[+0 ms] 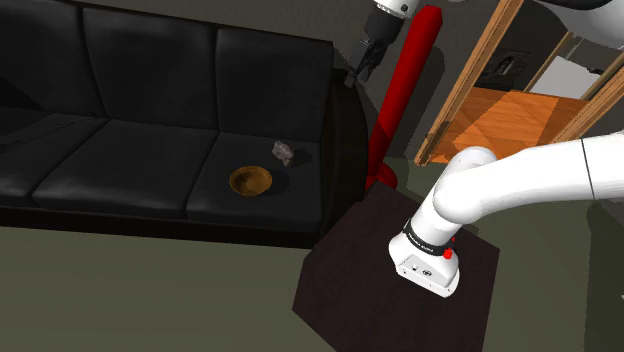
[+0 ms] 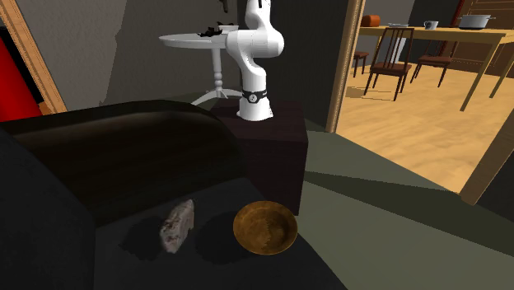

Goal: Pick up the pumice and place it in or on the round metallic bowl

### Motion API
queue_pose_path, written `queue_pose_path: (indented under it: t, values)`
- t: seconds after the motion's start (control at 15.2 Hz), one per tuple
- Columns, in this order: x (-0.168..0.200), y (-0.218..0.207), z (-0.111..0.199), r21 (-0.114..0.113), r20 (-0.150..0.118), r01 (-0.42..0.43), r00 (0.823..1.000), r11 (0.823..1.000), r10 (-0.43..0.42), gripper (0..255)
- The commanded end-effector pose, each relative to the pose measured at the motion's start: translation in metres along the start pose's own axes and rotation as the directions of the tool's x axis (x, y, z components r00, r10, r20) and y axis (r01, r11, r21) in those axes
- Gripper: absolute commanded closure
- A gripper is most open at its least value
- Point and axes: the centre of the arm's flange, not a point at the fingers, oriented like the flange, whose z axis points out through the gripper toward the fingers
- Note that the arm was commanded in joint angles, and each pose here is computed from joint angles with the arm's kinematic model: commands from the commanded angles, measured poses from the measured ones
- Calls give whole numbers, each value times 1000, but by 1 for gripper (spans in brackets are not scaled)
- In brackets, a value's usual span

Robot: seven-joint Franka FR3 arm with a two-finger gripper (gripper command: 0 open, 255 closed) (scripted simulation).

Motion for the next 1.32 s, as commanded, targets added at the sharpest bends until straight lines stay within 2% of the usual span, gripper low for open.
queue_pose_path:
  t: [0.0, 1.25]
  values:
    - [0, 0, 0, 0, 0, 0, 1000, 1000, 0, 0]
    - [113, 76, 210, -56, 29, 2, 1000, 998, 0, 0]
